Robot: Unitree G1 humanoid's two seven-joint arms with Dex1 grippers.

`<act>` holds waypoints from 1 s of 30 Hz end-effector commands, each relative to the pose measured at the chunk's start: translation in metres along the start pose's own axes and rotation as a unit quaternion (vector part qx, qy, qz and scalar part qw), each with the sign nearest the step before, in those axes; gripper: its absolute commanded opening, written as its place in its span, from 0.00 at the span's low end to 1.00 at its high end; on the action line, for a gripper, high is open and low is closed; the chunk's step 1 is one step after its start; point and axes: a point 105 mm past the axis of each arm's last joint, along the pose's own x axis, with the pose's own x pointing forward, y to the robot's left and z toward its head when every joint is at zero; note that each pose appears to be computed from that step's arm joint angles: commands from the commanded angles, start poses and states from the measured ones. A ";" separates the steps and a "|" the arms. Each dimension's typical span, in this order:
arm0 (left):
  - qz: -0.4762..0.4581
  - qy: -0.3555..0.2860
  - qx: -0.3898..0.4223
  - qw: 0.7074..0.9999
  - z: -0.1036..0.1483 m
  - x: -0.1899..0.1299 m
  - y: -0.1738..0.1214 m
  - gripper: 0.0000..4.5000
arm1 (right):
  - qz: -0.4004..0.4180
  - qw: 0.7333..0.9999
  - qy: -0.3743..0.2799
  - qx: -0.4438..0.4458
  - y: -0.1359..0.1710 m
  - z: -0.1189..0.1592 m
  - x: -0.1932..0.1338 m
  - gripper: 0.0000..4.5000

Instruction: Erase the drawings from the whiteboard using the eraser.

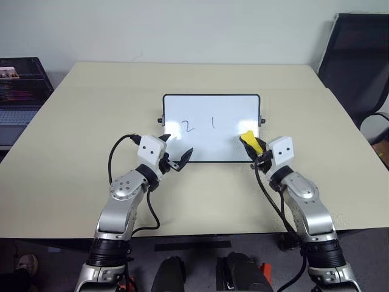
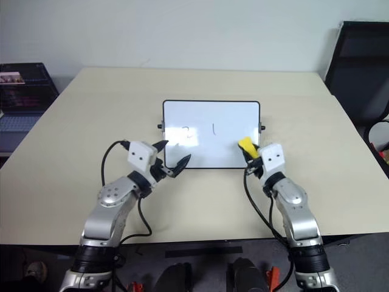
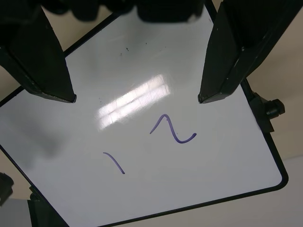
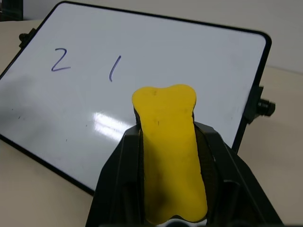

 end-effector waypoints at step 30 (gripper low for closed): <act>0.009 -0.025 0.043 0.999 0.022 0.002 0.017 1.00 | 0.019 0.992 0.086 -0.091 0.036 -0.032 0.063 0.24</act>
